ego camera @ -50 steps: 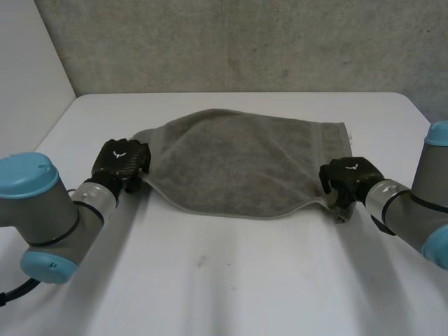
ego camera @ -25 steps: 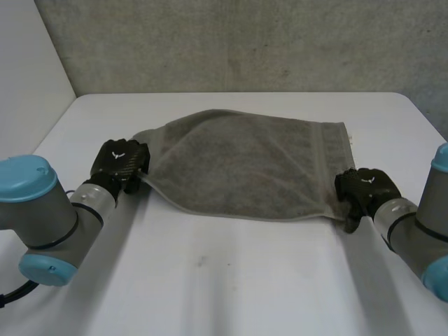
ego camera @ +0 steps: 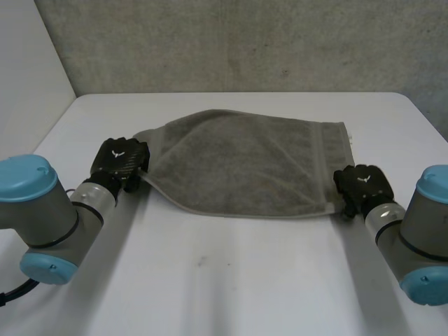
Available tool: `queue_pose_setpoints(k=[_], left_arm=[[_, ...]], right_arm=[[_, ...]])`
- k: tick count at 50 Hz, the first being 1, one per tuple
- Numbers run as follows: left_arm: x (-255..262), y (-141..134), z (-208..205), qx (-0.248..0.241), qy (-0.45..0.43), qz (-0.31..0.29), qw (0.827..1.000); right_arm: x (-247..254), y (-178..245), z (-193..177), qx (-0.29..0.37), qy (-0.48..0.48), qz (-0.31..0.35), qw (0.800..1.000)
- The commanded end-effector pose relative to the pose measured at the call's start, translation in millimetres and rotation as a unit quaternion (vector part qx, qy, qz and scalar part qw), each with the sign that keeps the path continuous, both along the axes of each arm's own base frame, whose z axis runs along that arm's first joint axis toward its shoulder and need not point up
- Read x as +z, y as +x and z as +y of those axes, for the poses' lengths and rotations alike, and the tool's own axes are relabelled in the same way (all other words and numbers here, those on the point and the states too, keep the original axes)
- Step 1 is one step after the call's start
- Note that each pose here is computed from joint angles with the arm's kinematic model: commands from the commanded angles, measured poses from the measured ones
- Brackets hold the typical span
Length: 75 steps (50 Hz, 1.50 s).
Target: Fold the towel.
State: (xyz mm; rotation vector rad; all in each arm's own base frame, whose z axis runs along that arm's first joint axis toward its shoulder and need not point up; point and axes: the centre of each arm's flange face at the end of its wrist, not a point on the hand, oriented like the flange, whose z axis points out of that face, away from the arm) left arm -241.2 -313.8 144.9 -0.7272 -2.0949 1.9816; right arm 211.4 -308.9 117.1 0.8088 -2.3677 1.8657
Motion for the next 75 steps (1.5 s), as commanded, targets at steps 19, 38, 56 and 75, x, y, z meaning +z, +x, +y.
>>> queue_pose_setpoints(k=[19, 38, 56, 75], left_arm=[[-15.0, 0.2, 0.7, 0.000, 0.013, -0.006, 1.000], [-37.8, 12.1, -14.0, 0.011, 0.009, -0.067, 0.998], [-12.0, 16.5, 9.4, 0.000, -0.013, -0.091, 0.996], [192.0, 44.1, 92.9, 0.015, -0.197, -0.043, 0.979]], right_arm=[[40.5, -26.7, -7.0, -0.022, -0.038, 0.002, 0.999], [50.6, -49.3, -12.8, -0.034, -0.029, 0.004, 0.999], [61.5, -47.5, -2.8, -0.024, -0.016, 0.022, 0.999], [247.5, -72.0, 46.9, -0.001, -0.157, 0.090, 0.983]])
